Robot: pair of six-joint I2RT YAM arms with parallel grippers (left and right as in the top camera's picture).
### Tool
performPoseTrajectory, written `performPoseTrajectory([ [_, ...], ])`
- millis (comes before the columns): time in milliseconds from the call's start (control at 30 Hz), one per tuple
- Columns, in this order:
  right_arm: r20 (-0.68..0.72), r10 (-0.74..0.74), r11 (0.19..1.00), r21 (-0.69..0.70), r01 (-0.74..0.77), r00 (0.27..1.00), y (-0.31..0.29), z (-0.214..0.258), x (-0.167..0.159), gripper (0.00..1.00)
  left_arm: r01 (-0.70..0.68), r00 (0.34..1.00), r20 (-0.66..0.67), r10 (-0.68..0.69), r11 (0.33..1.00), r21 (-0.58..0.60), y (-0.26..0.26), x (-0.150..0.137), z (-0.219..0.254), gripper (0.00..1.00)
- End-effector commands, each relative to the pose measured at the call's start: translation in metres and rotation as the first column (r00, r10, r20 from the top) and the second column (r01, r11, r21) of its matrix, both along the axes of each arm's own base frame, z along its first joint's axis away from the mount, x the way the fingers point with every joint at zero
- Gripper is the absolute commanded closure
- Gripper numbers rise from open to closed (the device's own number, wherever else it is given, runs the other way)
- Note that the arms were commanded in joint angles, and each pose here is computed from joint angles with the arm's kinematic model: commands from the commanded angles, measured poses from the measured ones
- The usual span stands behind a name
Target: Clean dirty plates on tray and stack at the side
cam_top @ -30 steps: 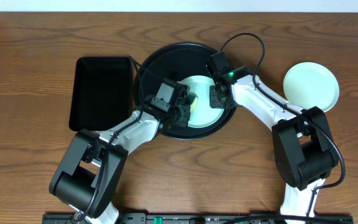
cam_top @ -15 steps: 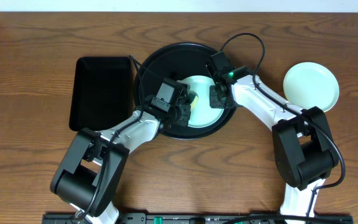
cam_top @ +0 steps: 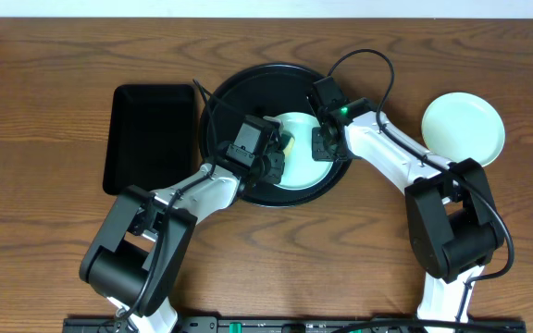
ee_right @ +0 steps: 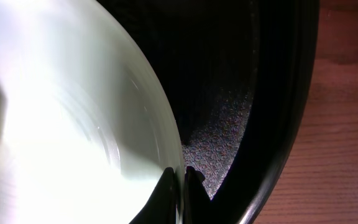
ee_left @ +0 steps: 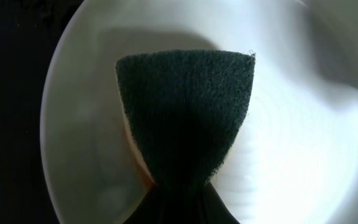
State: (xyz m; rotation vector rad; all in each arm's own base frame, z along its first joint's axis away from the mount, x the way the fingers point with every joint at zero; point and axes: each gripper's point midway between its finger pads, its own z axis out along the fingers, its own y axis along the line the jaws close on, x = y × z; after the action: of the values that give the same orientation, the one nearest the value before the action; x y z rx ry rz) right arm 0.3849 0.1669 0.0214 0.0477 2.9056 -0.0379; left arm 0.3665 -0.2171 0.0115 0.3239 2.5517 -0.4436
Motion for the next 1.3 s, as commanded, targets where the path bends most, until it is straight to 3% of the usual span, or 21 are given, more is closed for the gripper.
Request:
performPoseTrajectory([
  [0, -0.020, 0.021, 1.000, 0.001, -0.021, 1.000, 0.004, -0.005, -0.007, 0.99, -0.035, 0.999, -0.006, 0.035, 0.994, 0.099, 0.017, 0.001, -0.021, 0.92],
  [1000, -0.020, 0.021, 1.000, 0.001, -0.021, 1.000, 0.004, -0.005, -0.006, 0.99, -0.007, 0.999, 0.054, 0.001, 0.992, 0.123, 0.017, 0.010, -0.016, 0.92],
  [1267, -0.019, 0.021, 1.000, 0.001, -0.021, 1.000, 0.004, -0.005, -0.006, 0.99, -0.053, 0.995, 0.094, 0.038, 0.985, 0.165, 0.026, 0.018, -0.014, 0.92],
])
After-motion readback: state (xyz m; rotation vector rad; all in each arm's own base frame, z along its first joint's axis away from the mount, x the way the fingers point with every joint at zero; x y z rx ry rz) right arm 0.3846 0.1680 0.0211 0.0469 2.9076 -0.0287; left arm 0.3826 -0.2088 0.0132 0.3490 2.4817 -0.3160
